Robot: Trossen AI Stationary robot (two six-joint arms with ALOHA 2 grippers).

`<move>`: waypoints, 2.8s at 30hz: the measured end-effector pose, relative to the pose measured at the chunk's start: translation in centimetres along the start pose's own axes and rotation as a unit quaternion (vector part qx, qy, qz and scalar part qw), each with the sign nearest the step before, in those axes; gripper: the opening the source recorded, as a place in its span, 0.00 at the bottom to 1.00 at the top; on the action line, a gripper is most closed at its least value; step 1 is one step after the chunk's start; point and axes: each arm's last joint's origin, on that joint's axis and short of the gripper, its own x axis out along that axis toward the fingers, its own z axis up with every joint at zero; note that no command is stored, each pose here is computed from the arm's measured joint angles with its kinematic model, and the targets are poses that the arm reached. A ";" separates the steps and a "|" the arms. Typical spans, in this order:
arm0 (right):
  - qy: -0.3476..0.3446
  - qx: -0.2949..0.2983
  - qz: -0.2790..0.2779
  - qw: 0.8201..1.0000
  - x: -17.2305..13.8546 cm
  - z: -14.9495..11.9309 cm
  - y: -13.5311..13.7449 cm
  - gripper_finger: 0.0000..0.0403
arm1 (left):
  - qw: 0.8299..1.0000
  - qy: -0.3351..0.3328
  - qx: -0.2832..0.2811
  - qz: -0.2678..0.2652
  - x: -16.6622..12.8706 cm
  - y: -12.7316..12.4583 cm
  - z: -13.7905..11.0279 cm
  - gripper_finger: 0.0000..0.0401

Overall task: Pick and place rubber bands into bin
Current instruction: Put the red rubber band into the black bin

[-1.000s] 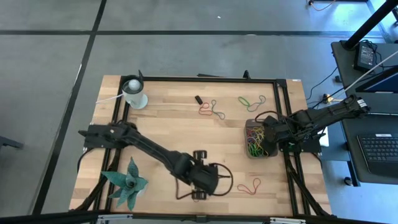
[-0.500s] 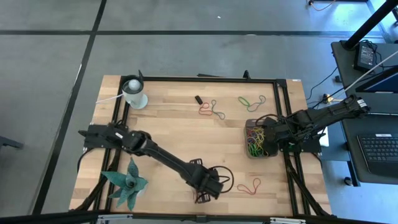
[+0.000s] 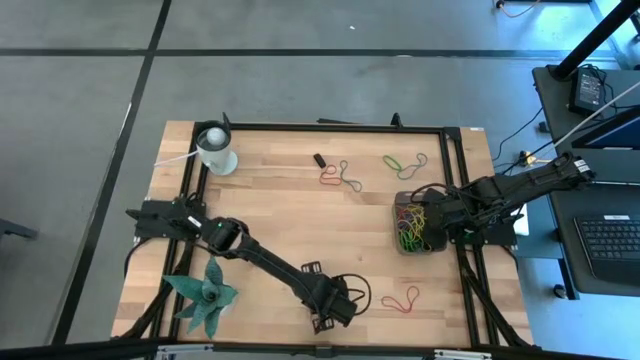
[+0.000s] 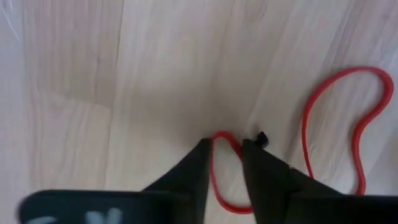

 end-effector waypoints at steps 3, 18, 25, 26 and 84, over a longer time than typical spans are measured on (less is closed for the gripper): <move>-0.003 0.001 0.004 1.000 0.0 0.1 0.1 0.45 | 1.000 0.016 0.000 -0.008 0.1 0.0 -0.1 0.08; -0.035 -0.027 0.039 0.998 -0.1 0.6 0.8 0.45 | 0.999 -0.018 -0.044 -0.019 -6.5 1.1 0.2 0.01; -0.102 -0.053 0.085 0.990 -0.4 1.7 1.9 0.45 | 0.992 -0.111 -0.054 0.033 -12.3 3.1 -0.8 0.01; -0.115 -0.058 0.096 0.987 -0.4 1.9 2.1 0.45 | 0.990 -0.122 -0.055 0.043 -12.9 3.6 -0.7 0.01; -0.502 -0.066 0.009 0.863 1.4 14.1 4.9 0.37 | 0.889 -0.379 0.256 0.011 -25.3 28.0 8.2 0.00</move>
